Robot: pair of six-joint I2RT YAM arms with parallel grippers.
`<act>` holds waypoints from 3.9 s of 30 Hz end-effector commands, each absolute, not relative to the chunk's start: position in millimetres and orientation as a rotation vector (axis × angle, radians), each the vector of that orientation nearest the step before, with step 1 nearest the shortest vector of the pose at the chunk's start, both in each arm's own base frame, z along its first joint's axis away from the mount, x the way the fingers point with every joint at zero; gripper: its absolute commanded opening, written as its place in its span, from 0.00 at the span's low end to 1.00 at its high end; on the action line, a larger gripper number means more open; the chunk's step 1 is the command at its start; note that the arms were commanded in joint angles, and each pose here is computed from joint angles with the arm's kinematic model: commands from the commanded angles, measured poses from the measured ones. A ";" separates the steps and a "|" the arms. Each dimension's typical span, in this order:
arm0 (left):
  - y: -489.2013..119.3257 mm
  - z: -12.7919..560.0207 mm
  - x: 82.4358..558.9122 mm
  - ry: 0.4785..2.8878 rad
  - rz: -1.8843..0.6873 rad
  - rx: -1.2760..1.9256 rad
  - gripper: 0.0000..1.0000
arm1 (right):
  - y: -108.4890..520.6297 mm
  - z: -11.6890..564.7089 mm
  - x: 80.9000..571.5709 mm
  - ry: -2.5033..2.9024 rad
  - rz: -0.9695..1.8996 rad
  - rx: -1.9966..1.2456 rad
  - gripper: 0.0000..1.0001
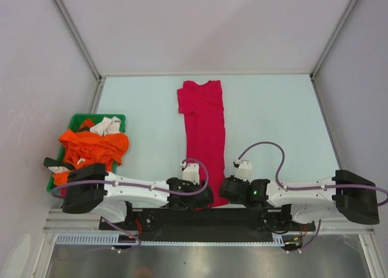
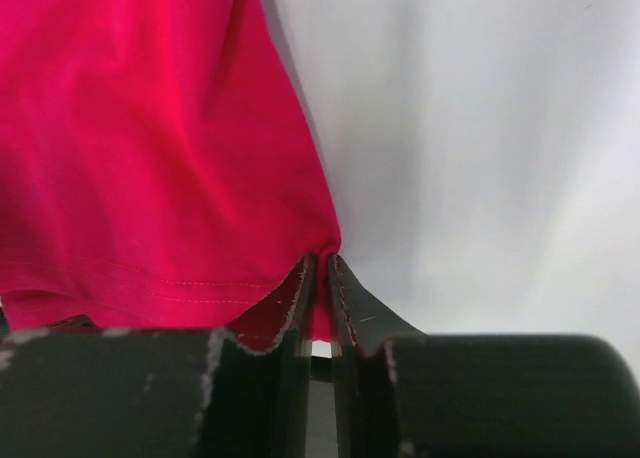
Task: Fold and stack the t-shirts
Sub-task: Grab the bottom of the folded rectangular tshirt with both arms
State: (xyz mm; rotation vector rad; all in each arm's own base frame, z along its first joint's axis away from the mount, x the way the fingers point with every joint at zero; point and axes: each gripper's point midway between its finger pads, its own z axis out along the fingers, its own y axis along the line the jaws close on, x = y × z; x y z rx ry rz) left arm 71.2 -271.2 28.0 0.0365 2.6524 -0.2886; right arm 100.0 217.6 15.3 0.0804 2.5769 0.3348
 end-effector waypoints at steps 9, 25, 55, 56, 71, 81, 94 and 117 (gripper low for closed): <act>-279.3 16.1 63.9 2.685 -0.345 -0.010 0.73 | 186.3 -19.1 65.0 2.710 0.210 0.103 0.00; -244.2 30.5 61.8 2.666 -0.291 -0.205 0.82 | 183.9 -14.0 64.4 2.693 0.204 0.090 0.00; -231.7 25.3 98.7 2.567 -0.352 -0.344 0.65 | 194.6 -11.6 68.1 2.684 0.214 0.036 0.00; -232.3 23.0 98.4 2.577 -0.345 -0.340 0.63 | 194.1 -12.1 68.1 2.685 0.210 0.033 0.00; -242.6 3.4 68.3 2.709 -0.315 -0.246 0.37 | 188.0 -13.5 71.1 2.686 0.201 0.053 0.00; -224.9 1.3 50.0 2.749 -0.287 -0.261 0.48 | 184.5 -16.7 71.3 2.694 0.199 0.054 0.00; -224.9 -3.6 47.3 2.757 -0.261 -0.272 0.00 | 185.2 -16.6 72.0 2.696 0.201 0.044 0.00; -240.6 73.3 77.8 2.571 -0.304 -0.176 0.00 | 191.0 31.6 98.2 2.560 0.236 0.085 0.00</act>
